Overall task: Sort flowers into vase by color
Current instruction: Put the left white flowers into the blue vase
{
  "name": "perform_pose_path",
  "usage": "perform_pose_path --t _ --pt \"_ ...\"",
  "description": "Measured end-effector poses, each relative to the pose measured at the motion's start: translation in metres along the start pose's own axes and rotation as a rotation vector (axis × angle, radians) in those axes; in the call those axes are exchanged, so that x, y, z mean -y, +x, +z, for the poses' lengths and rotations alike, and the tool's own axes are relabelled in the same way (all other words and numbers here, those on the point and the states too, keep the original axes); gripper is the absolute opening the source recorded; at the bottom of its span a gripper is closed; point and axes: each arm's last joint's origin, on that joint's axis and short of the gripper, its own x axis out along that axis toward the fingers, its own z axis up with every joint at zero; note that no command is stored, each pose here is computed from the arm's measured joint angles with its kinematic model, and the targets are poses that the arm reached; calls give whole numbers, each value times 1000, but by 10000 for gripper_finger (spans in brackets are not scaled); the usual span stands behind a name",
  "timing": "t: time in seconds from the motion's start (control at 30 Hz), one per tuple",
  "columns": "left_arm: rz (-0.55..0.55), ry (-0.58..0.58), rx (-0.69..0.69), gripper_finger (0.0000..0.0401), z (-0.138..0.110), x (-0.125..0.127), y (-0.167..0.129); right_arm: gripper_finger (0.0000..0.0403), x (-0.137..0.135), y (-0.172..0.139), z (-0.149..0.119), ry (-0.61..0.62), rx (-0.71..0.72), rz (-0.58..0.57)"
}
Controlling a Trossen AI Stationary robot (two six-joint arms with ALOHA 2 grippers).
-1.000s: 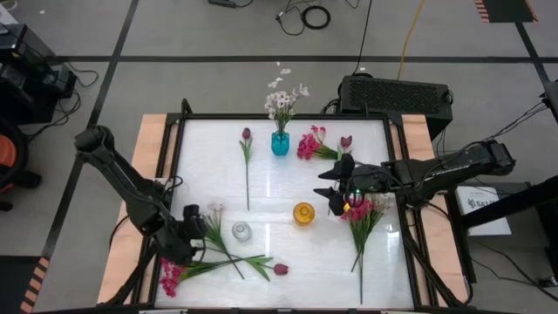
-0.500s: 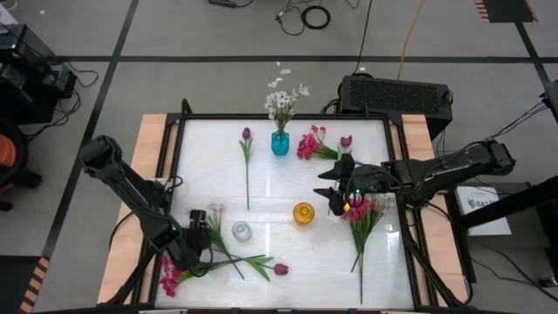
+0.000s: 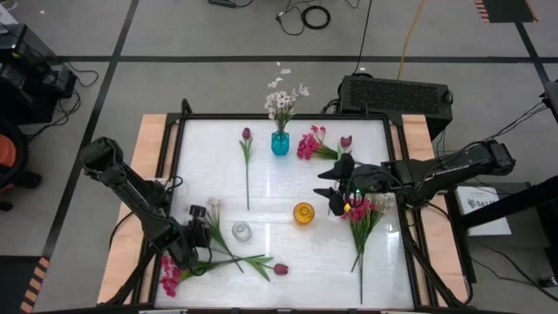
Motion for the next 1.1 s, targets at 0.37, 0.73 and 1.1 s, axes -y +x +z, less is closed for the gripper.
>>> perform_pose_path --t 0.37,0.73,1.1 --pt "-42 21 -83 10 7 -4 -23 239 -2 0 3 11 34 15" --pt "-10 63 -136 10 31 -13 -77 239 -2 0 4 30 36 17" --pt "40 164 -46 10 57 -30 -140 239 -10 18 9 34 120 54"
